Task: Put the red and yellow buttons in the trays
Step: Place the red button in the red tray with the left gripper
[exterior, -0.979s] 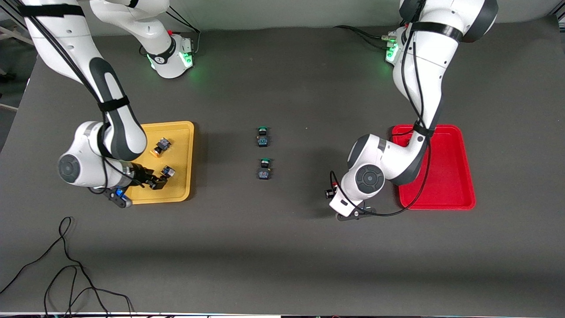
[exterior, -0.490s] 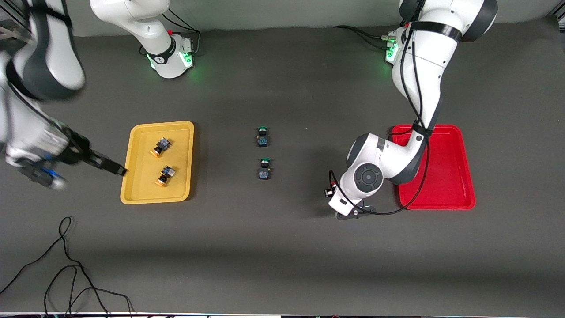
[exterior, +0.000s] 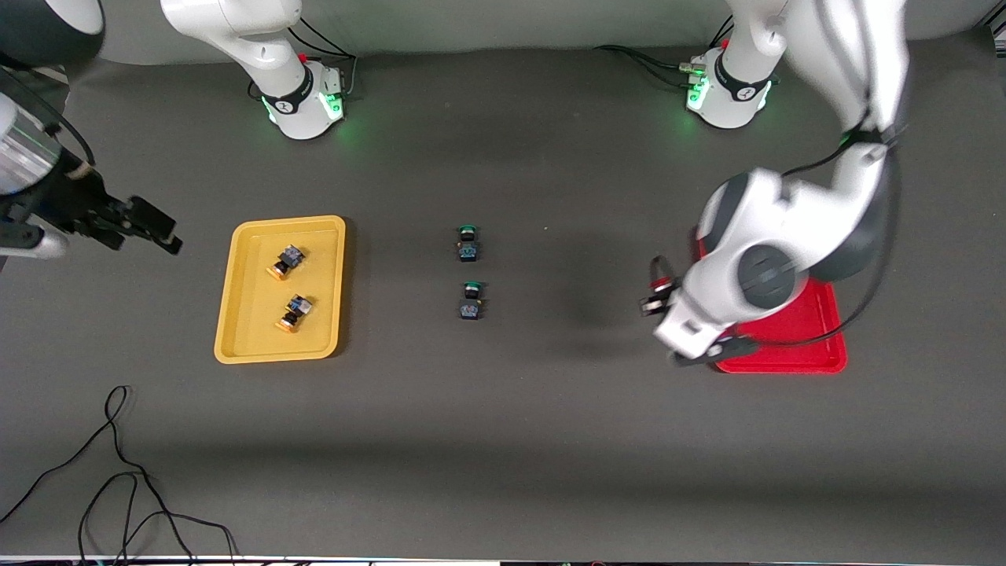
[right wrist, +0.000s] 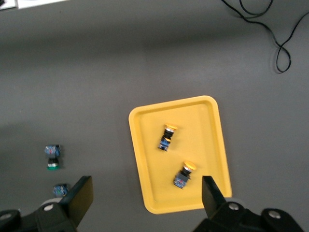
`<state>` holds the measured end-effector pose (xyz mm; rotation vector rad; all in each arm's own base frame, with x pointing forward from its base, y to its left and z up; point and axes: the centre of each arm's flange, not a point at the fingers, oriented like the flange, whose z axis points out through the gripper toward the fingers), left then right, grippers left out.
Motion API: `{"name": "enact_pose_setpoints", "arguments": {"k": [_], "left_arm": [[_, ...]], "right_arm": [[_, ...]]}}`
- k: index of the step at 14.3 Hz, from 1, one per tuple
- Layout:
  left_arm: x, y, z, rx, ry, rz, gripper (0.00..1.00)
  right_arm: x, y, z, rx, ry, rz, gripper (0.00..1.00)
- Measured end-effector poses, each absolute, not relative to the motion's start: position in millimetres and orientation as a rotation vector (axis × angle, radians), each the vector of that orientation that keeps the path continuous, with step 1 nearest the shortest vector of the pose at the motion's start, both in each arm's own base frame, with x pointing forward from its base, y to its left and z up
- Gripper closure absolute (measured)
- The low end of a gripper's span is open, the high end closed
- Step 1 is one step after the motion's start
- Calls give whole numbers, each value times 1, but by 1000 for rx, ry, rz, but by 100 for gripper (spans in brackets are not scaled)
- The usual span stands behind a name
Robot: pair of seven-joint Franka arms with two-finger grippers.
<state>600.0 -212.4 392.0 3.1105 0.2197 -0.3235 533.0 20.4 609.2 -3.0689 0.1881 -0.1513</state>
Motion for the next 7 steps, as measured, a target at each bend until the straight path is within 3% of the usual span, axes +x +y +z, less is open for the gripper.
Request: {"name": "enact_pose_setpoints", "arguments": {"k": [2,7], "left_arm": [[579,-158,384,3102,144,-296,60],[547,-61,298,3178,-32,-157,60]], "right_arm": [[521,15,620,-3073,163,-134,0],[512,20,624,-3078,134,-104,0]]}}
